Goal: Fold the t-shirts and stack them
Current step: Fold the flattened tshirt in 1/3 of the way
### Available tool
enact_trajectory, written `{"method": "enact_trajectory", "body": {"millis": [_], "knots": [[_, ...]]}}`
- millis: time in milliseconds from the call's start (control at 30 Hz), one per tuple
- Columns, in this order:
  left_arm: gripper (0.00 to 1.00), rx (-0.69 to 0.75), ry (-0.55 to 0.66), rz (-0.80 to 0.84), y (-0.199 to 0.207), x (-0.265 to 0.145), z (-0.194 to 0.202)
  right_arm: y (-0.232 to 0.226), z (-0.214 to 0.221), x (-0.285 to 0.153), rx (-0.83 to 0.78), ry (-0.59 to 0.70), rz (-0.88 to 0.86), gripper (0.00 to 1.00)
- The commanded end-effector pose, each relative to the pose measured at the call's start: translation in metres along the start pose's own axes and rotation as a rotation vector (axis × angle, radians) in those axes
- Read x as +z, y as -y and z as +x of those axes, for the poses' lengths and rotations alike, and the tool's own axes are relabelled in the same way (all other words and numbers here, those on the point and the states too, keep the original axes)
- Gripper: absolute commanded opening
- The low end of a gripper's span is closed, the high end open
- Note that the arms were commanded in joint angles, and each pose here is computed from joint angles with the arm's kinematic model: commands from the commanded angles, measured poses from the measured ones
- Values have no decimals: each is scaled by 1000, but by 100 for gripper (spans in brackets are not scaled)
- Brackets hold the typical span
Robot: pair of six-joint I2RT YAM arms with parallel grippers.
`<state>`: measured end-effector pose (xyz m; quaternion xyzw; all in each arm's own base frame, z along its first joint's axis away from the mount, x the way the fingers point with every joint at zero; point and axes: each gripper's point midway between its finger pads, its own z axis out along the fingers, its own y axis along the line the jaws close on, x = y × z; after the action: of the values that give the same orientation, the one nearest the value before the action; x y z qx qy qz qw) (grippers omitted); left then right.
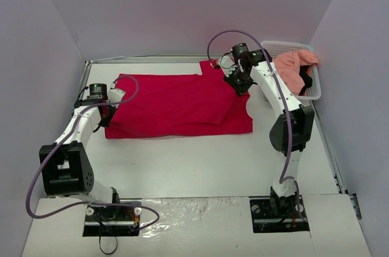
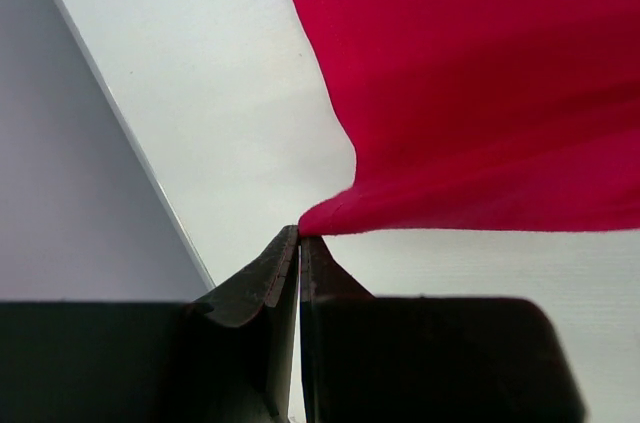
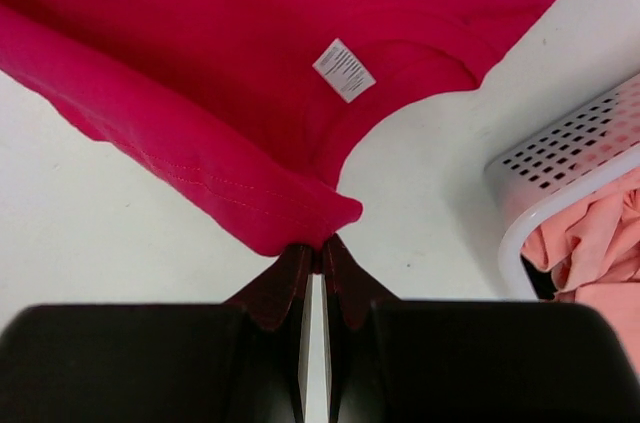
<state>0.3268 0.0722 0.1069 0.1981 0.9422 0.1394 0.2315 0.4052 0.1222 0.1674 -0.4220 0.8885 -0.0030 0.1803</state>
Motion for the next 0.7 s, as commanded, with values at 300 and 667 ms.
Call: {"method": "enact_trajectory", "body": {"millis": [300,667], "knots": [[2,-6,8,-35,-25,21,-32,47,-23,44,50,-29,56,0],[13,17,-26,-22,-23,47,-33,57,-31,71,59,-39,62,0]]}}
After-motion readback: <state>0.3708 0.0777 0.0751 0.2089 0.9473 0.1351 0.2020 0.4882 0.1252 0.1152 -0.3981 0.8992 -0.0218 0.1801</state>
